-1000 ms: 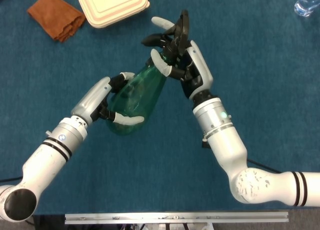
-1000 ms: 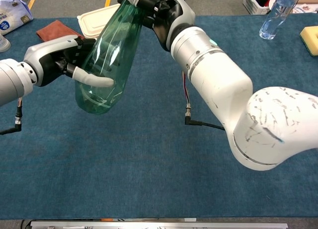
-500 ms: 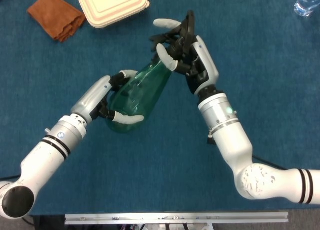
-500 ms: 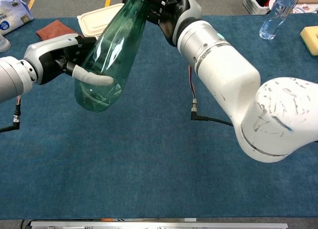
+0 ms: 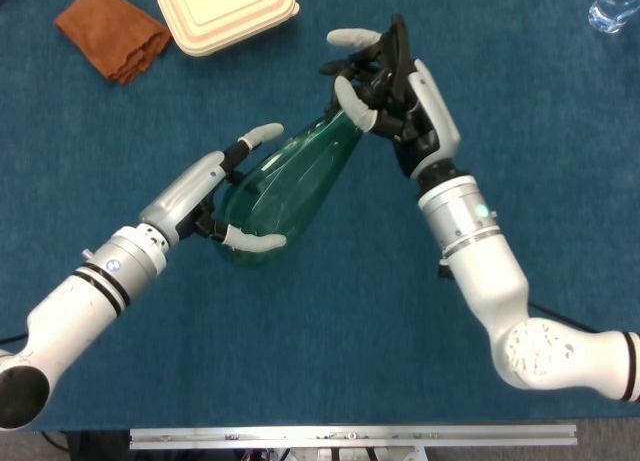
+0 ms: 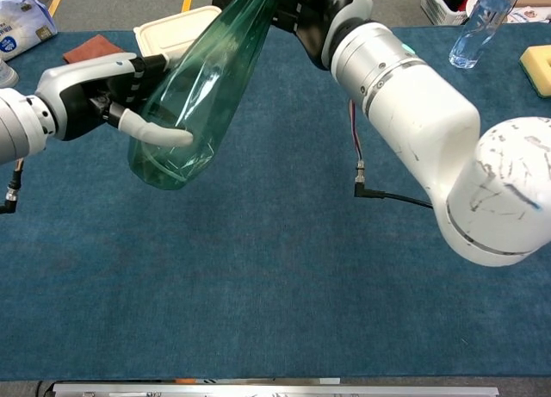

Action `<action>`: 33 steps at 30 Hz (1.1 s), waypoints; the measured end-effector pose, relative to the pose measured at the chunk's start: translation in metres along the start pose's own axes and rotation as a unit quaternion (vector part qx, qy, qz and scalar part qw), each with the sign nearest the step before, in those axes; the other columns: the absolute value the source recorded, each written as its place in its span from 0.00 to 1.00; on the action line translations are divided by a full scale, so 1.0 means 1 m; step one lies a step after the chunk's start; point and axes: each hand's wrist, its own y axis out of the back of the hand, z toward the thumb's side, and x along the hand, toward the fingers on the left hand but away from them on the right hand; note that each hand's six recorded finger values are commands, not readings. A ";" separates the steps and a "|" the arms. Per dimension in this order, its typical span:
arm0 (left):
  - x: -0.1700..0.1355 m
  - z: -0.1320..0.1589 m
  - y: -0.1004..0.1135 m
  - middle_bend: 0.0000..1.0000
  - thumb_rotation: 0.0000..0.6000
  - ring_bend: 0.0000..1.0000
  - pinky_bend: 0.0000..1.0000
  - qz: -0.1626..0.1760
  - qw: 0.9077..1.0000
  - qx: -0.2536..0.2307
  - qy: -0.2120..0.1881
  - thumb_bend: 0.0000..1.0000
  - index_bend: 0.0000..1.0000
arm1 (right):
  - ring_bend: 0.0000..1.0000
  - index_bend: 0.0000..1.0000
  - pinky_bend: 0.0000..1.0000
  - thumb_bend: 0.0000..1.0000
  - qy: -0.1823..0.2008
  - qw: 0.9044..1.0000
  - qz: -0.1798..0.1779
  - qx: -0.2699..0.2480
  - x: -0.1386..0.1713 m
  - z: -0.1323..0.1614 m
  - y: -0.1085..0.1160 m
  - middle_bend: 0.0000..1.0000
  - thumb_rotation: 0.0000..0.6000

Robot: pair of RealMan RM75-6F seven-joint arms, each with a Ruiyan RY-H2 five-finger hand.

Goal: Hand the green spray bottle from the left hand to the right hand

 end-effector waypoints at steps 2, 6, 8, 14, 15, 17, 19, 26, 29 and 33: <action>-0.001 0.000 0.002 0.00 1.00 0.00 0.30 -0.002 1.000 0.003 -0.001 0.16 0.00 | 0.33 0.50 0.49 0.73 0.001 1.000 -0.001 0.002 0.000 0.003 0.004 0.38 1.00; -0.002 0.002 0.007 0.00 1.00 0.00 0.28 -0.001 1.000 0.005 -0.006 0.15 0.00 | 0.33 0.51 0.49 0.73 0.004 1.000 -0.005 0.005 -0.001 0.007 0.012 0.38 1.00; -0.002 0.002 0.008 0.00 1.00 0.00 0.26 -0.001 1.000 0.012 -0.008 0.15 0.00 | 0.33 0.51 0.49 0.73 0.004 1.000 -0.006 0.005 -0.001 0.009 0.015 0.38 1.00; -0.004 0.002 0.011 0.00 1.00 0.00 0.23 -0.007 0.999 0.035 -0.007 0.15 0.00 | 0.33 0.50 0.49 0.73 0.009 1.000 -0.007 0.009 -0.002 0.015 0.024 0.38 1.00; -0.004 0.002 0.011 0.00 1.00 0.00 0.23 -0.008 0.999 0.036 -0.007 0.15 0.00 | 0.33 0.50 0.49 0.73 0.010 1.000 -0.007 0.009 -0.002 0.016 0.025 0.38 1.00; -0.004 0.001 0.012 0.00 1.00 0.00 0.23 -0.008 0.999 0.040 -0.007 0.15 0.00 | 0.33 0.51 0.49 0.73 0.012 1.000 -0.007 0.011 -0.001 0.020 0.028 0.38 1.00; -0.004 0.001 0.013 0.00 1.00 0.00 0.23 -0.006 0.999 0.044 -0.007 0.15 0.00 | 0.33 0.51 0.49 0.73 0.013 1.000 -0.007 0.016 -0.001 0.021 0.031 0.38 1.00; -0.008 -0.001 0.021 0.00 1.00 0.00 0.23 0.011 0.997 0.070 -0.009 0.15 0.00 | 0.33 0.51 0.49 0.73 0.015 0.998 0.000 0.065 0.007 0.022 0.040 0.38 1.00; -0.011 -0.002 0.025 0.00 1.00 0.00 0.23 0.018 0.996 0.090 -0.010 0.15 0.00 | 0.33 0.51 0.49 0.73 0.016 0.996 0.003 0.084 0.012 0.024 0.046 0.38 1.00; -0.014 -0.003 0.027 0.00 1.00 0.00 0.23 0.026 0.993 0.116 -0.013 0.15 0.00 | 0.33 0.51 0.49 0.73 0.018 0.995 0.006 0.102 0.018 0.026 0.051 0.38 1.00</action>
